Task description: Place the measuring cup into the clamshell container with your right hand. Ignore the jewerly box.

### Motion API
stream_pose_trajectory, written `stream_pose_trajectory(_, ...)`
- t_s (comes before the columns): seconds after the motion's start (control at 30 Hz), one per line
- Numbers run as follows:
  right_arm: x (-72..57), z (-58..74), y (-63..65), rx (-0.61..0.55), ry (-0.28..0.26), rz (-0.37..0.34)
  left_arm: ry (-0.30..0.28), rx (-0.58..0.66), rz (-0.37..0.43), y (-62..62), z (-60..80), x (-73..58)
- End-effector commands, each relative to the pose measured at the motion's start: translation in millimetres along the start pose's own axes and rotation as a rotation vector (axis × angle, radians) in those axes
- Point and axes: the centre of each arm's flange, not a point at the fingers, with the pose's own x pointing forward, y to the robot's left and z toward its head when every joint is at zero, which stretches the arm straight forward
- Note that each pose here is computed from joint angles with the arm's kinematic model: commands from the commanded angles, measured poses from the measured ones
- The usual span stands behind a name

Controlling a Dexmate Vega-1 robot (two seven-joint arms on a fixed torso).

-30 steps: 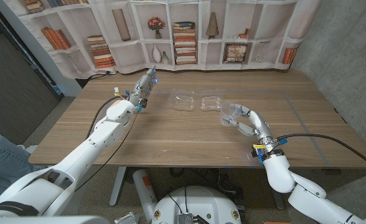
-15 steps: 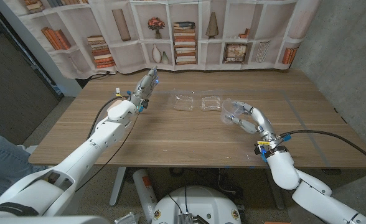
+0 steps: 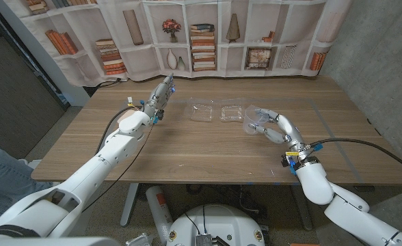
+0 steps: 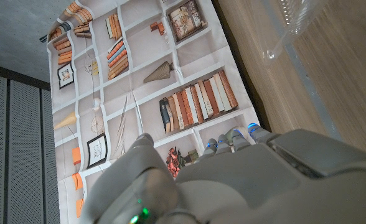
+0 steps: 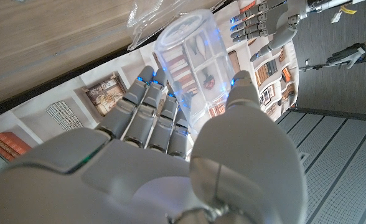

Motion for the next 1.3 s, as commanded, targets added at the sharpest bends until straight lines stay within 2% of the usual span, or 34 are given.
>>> stream_pose_trajectory(0.03,12.6,4.1,-5.9,0.007,-0.013,0.017,-0.007,0.001,0.000,2.2,2.2,-1.1)
stream_pose_trajectory(0.27,19.7,5.2,-9.0,0.021,-0.018,0.027,-0.009,0.003,-0.002,4.5,3.6,-0.3)
stream_pose_trajectory(0.3,22.6,4.7,-10.8,0.031,-0.026,0.047,-0.010,0.005,-0.004,4.5,4.1,-0.1)
stream_pose_trajectory(0.57,27.2,3.6,-15.5,0.044,-0.030,0.060,-0.013,0.009,-0.008,3.1,5.8,-0.3)
stream_pose_trajectory(0.77,33.2,0.8,-20.2,0.063,-0.061,0.093,-0.016,0.011,-0.008,1.3,7.1,-1.8)
stream_pose_trajectory(1.3,53.7,0.3,-26.7,0.053,-0.086,0.101,-0.013,0.015,-0.005,-2.0,7.6,-5.2)
